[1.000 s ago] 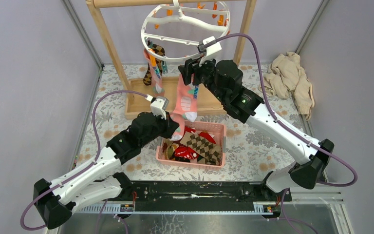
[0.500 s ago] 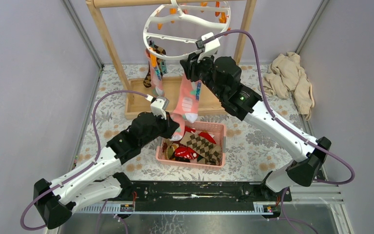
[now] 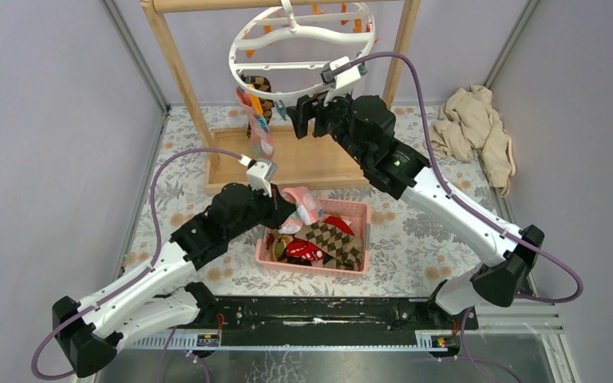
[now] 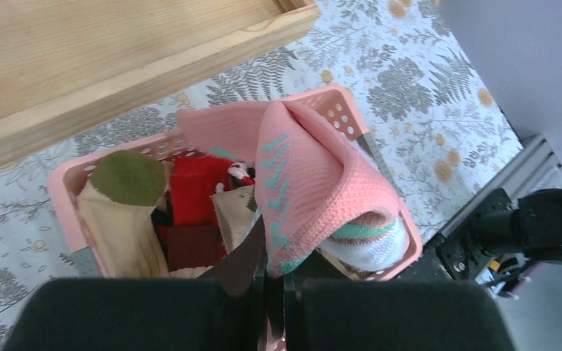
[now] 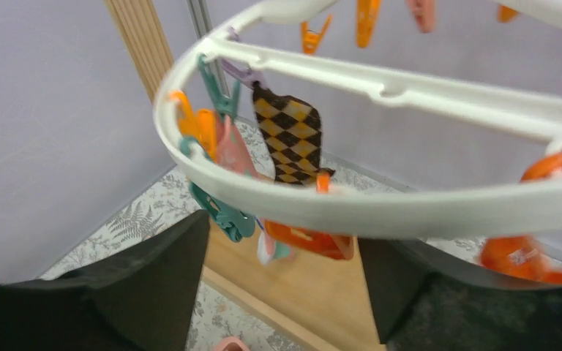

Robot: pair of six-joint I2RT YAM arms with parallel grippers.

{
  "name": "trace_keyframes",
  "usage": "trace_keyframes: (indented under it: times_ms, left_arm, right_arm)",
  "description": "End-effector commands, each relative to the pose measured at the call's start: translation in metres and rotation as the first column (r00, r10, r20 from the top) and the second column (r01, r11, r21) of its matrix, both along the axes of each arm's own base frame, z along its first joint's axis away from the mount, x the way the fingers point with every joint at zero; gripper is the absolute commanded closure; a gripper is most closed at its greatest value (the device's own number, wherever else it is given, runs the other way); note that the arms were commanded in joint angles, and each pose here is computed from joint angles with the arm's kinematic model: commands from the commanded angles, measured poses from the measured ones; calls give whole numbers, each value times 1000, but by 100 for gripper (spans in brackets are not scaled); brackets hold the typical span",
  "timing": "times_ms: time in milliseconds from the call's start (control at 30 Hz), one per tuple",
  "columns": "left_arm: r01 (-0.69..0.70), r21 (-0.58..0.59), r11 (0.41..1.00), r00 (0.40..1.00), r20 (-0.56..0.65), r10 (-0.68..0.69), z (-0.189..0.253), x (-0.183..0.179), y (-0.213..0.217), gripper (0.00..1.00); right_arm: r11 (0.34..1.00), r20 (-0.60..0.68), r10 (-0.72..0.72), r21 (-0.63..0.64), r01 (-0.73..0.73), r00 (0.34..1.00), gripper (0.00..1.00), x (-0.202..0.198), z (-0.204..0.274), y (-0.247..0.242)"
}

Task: Remove the socks clipped to the hanger
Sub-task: Remove the sock from the hanger, then place the sock in the bin.

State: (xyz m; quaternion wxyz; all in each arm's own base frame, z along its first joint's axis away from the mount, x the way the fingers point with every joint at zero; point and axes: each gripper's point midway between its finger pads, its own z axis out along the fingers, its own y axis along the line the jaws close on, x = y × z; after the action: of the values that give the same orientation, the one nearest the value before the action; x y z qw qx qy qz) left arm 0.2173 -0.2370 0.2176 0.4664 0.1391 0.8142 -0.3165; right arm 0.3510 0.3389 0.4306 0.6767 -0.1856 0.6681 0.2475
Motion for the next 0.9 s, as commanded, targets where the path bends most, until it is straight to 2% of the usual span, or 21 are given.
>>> trace_keyframes:
  times_ms: [0, 167, 433, 700, 867]
  left_arm:
    - [110, -101, 989, 994, 18, -109, 35, -11, -19, 97]
    - [167, -120, 979, 985, -20, -171, 33, -17, -32, 96]
    - [254, -136, 957, 960, -83, -267, 4, -25, -61, 93]
    - [237, -13, 971, 947, -222, -234, -68, -20, -82, 65]
    - [190, 64, 980, 956, -239, -170, -93, -10, -77, 46]
  right_arm:
    - [998, 31, -7, 64, 5, 1000, 13, -18, 20, -18]
    - [997, -52, -24, 73, 28, 998, 3, -36, -7, -40]
    - [996, -187, -86, 14, 90, 979, 1, -65, -74, -82]
    - [998, -332, -64, -30, 57, 941, 1, -90, -139, -92]
    - [997, -414, -61, -67, 37, 908, 2, -102, -179, -96]
